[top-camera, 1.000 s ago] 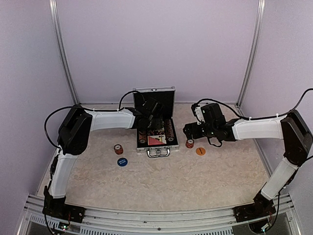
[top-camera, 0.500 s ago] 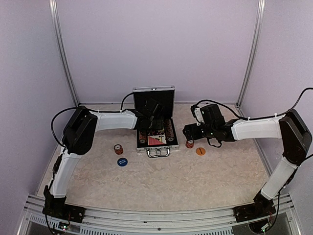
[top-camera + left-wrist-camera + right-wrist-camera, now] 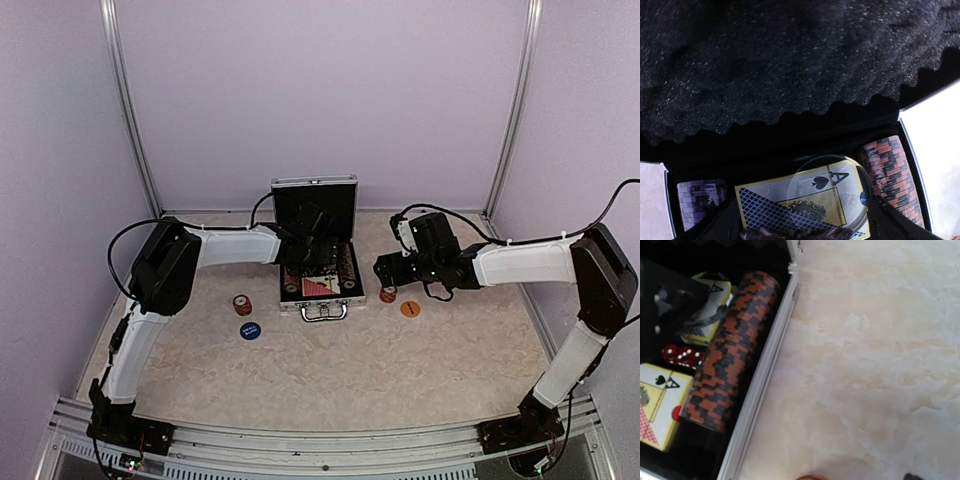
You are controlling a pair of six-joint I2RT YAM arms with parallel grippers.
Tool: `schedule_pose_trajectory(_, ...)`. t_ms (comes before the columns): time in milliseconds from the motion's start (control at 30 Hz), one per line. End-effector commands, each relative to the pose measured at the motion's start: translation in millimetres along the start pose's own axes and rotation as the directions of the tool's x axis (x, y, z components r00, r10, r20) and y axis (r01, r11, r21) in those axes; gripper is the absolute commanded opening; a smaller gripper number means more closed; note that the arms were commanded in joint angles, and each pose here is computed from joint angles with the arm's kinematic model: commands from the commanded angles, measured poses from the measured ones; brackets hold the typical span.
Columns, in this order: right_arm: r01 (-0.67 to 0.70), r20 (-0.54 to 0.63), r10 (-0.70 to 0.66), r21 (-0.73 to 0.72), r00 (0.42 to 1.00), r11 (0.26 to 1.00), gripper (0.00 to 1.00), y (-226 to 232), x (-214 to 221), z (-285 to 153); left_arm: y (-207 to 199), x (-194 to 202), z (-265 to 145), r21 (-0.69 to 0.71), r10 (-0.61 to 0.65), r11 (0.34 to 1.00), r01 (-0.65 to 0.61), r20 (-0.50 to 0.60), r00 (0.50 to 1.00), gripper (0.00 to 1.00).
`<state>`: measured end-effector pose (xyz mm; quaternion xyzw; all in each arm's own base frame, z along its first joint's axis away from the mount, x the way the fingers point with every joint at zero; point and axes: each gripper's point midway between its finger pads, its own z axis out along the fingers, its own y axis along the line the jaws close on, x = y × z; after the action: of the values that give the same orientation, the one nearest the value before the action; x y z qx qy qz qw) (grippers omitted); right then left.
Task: Pack up texas hold em set
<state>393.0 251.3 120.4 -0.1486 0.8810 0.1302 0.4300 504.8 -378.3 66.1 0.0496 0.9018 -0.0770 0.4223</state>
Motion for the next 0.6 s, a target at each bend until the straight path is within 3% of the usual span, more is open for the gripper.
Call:
schedule_pose_trajectory(0,-0.01,0.01,0.01,-0.003,1.0,1.0,0.88,-0.3,-6.3,2.6,-6.1,-19.2,-6.3,0.045,-0.024,0.999,0.022,0.033,0.999,0.92)
schedule_pose_trajectory(100,-0.012,0.011,0.012,-0.003,1.0,1.0,0.88,-0.7,-6.9,3.0,-7.1,-27.8,-16.9,0.058,-0.033,0.998,0.03,0.05,0.998,0.99)
schedule_pose_trajectory(367,-0.013,0.008,0.013,-0.007,1.0,1.0,0.88,0.3,-5.4,3.1,-0.4,-31.9,-48.8,0.052,-0.049,0.998,0.045,0.084,0.995,0.99)
schedule_pose_trajectory(567,-0.01,0.006,0.01,-0.019,1.0,1.0,0.88,2.8,-6.0,4.4,-5.4,-15.0,-69.7,-0.016,0.063,0.998,-0.062,0.095,0.993,0.98)
